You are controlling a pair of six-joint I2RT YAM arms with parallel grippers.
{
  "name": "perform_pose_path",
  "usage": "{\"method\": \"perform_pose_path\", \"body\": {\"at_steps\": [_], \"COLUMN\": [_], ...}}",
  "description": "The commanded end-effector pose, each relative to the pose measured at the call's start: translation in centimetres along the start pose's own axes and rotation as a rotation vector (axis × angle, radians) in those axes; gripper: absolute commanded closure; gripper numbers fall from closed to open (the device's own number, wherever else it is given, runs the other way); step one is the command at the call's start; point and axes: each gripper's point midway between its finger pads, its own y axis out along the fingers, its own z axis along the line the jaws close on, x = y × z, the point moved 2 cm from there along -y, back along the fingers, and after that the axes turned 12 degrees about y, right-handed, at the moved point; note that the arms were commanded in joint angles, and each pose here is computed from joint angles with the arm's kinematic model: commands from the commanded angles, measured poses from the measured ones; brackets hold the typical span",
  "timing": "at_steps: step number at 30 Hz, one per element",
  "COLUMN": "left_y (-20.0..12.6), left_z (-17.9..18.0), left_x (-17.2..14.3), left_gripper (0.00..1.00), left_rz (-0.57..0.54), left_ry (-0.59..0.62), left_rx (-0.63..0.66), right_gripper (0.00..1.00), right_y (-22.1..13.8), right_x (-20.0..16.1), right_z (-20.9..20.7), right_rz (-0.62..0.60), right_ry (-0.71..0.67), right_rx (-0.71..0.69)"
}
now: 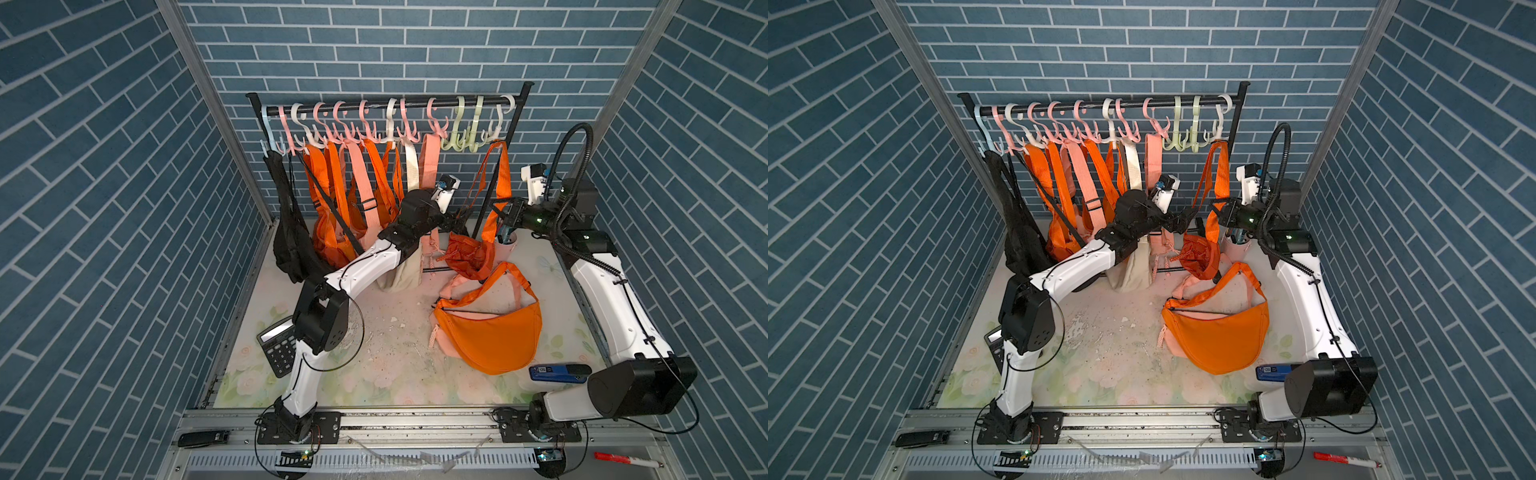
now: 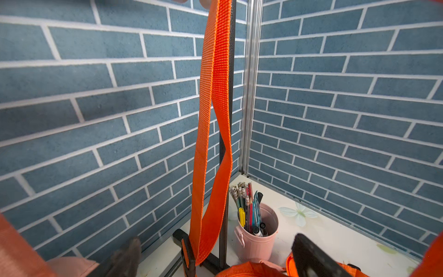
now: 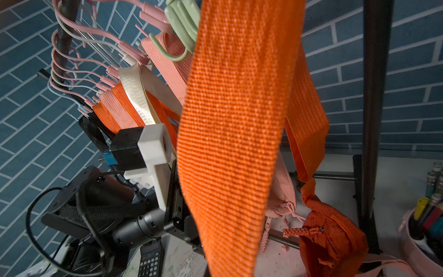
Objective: Take the bag off the hook
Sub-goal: Pick up the bag from the hook.
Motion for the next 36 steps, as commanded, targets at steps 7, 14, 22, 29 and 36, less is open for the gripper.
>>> {"method": "perform_pose_path", "body": {"at_steps": [7, 14, 22, 29, 36], "left_y": [2.9, 4.9, 6.3, 7.6, 7.7], "left_z": [0.2, 0.6, 0.8, -0.4, -0.3], "left_x": [0.6, -0.3, -0.9, -2.6, -1.8], "left_gripper": [0.01, 0.03, 0.15, 0.36, 0.75], "left_rz": [-0.1, -0.117, -0.133, -0.129, -0.164], "left_ry": [-0.029, -0.041, -0.104, -0.094, -0.099], "left_rx": [-0.042, -0.035, -0.009, -0.002, -0.002], "right_gripper": [1.0, 1.0, 1.0, 1.0, 1.0], "right_y": [-0.7, -0.6, -0.9, -0.9, -1.0], "right_x": [-0.4, -0.7, -1.1, -1.5, -1.6], "right_z": [1.9, 2.0, 2.3, 2.3, 2.2], "right_rz": [0.003, 0.002, -0.002, 0.008, 0.009], "right_ry": [-0.003, 0.007, 0.024, 0.032, 0.035], "right_rx": [0.077, 0.103, 0.127, 0.128, 0.118]}}
